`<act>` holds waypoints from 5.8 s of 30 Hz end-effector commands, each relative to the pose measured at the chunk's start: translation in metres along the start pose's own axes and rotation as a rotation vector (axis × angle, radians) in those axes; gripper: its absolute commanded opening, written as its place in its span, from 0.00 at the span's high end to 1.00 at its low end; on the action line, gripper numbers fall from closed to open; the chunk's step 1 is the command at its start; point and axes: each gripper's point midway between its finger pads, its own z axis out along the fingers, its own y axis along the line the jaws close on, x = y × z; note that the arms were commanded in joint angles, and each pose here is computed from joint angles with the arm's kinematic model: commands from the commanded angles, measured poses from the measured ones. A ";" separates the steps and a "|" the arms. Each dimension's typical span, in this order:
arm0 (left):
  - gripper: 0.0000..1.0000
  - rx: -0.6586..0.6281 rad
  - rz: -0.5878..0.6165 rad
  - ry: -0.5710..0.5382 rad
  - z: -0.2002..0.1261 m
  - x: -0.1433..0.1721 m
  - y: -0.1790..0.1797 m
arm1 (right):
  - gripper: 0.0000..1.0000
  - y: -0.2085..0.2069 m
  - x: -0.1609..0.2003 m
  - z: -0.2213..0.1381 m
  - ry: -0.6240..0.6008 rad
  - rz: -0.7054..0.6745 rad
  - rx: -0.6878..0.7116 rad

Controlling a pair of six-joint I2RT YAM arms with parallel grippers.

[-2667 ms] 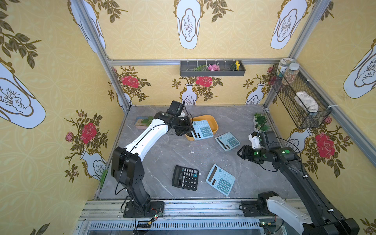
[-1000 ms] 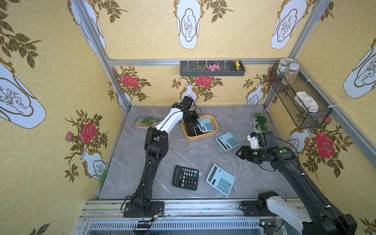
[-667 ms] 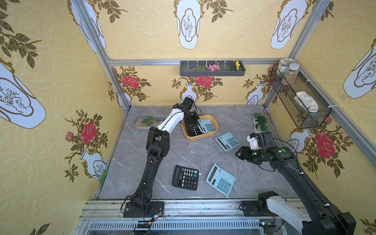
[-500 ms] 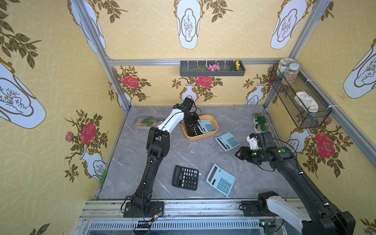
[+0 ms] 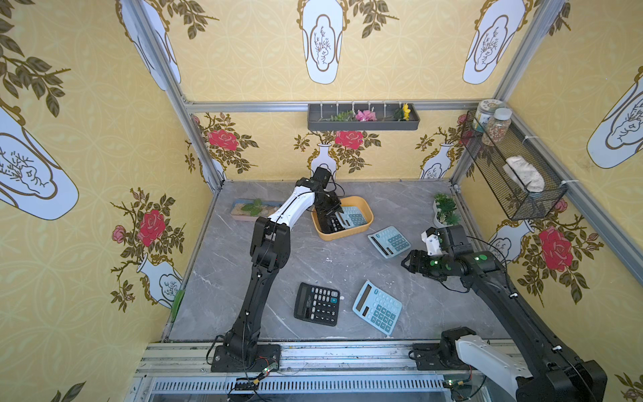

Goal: Put the calculator in the storage box
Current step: Place the calculator in the storage box, then pick up the calculator at the center of the board, then place the calculator in the storage box.

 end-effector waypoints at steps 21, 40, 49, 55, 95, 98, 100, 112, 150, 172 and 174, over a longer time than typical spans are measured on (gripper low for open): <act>0.36 -0.126 0.061 -0.152 -0.109 0.023 0.020 | 0.25 0.011 -0.010 -0.022 -0.046 -0.019 -0.016; 0.54 0.007 0.032 0.049 -0.006 0.181 -0.009 | 0.27 0.008 -0.003 -0.040 -0.082 -0.025 0.006; 0.54 0.067 -0.006 0.058 0.033 0.178 -0.036 | 0.27 0.005 -0.004 -0.039 -0.083 -0.025 0.015; 0.54 0.083 -0.023 0.069 0.050 0.179 -0.042 | 0.27 0.005 -0.005 -0.037 -0.077 -0.027 0.014; 0.92 0.024 0.004 0.107 0.083 0.189 -0.034 | 0.27 0.000 -0.004 -0.035 -0.069 -0.023 0.002; 0.95 0.016 0.032 0.099 0.063 0.194 -0.033 | 0.27 0.001 -0.005 -0.036 -0.071 -0.025 0.000; 0.96 0.018 0.054 0.085 0.043 0.197 -0.035 | 0.27 0.002 -0.005 -0.037 -0.071 -0.027 -0.002; 1.00 -0.050 0.067 -0.105 -0.094 0.167 -0.033 | 0.27 0.010 -0.013 -0.043 -0.093 -0.023 -0.026; 1.00 -0.191 -0.113 -0.094 -0.049 0.057 -0.032 | 0.27 0.005 -0.014 -0.034 -0.082 -0.008 -0.022; 1.00 -0.160 -0.161 -0.042 -0.018 0.052 -0.030 | 0.27 0.001 -0.013 -0.028 -0.072 0.000 -0.017; 1.00 -0.158 -0.165 -0.038 -0.015 0.052 -0.030 | 0.27 0.001 -0.013 -0.027 -0.072 -0.001 -0.015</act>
